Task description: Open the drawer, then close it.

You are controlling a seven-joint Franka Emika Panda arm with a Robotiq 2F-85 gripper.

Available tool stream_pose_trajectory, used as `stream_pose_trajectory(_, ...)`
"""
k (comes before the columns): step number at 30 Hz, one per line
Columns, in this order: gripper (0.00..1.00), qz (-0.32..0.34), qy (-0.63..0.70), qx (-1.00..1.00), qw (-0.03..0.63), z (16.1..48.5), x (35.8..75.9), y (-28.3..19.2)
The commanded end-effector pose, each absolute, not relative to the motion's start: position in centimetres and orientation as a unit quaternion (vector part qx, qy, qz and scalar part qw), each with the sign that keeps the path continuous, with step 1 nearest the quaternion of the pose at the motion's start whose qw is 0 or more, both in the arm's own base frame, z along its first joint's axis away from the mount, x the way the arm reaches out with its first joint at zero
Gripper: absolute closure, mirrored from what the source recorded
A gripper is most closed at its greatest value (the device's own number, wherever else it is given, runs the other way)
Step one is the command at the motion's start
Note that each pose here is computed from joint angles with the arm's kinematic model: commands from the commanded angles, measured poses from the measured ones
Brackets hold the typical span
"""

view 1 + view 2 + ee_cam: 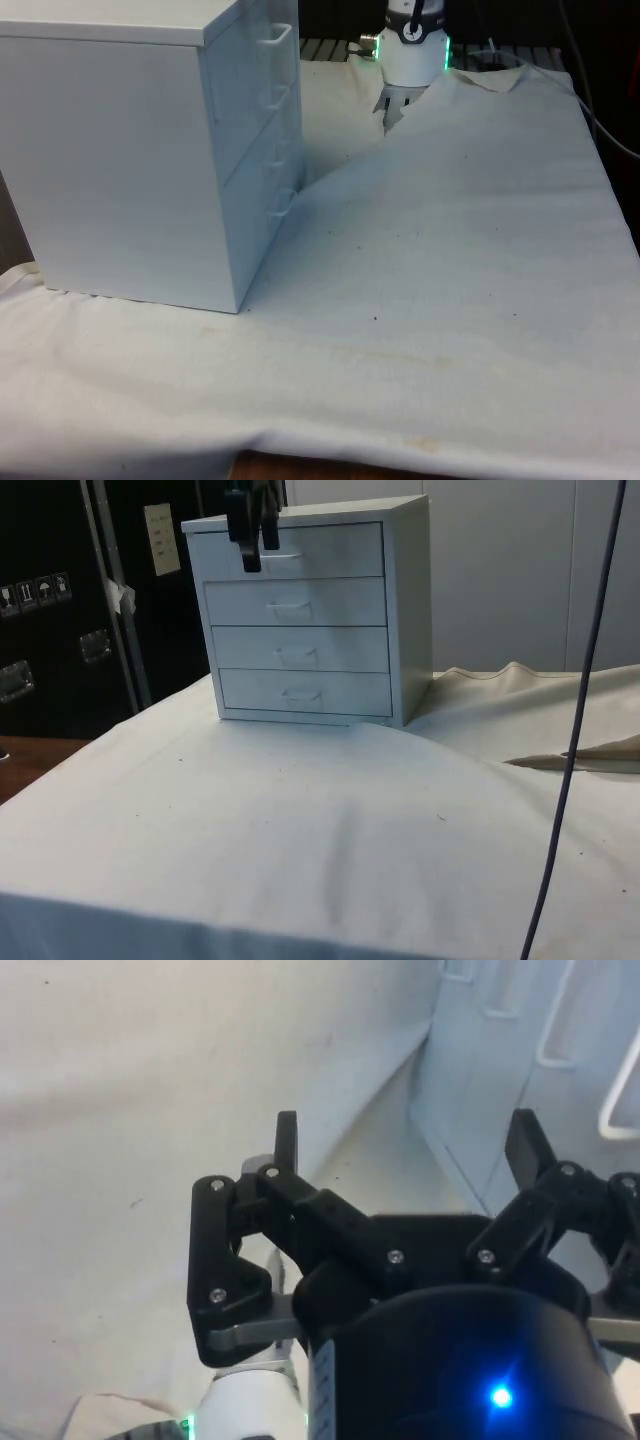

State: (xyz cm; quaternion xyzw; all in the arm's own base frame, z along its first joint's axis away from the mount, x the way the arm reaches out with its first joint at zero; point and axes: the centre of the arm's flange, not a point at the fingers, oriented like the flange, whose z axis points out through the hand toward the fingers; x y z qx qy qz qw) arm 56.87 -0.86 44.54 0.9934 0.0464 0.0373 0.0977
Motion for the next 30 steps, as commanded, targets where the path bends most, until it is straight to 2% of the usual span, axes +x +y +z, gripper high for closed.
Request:
stream_pose_trajectory(1,0.00,0.038,0.041,0.993,0.107,44.5,57.1,-1.0)
stream_pose_trajectory(30,0.00,0.047,-0.009,0.978,0.205,41.9,58.8,-0.8)
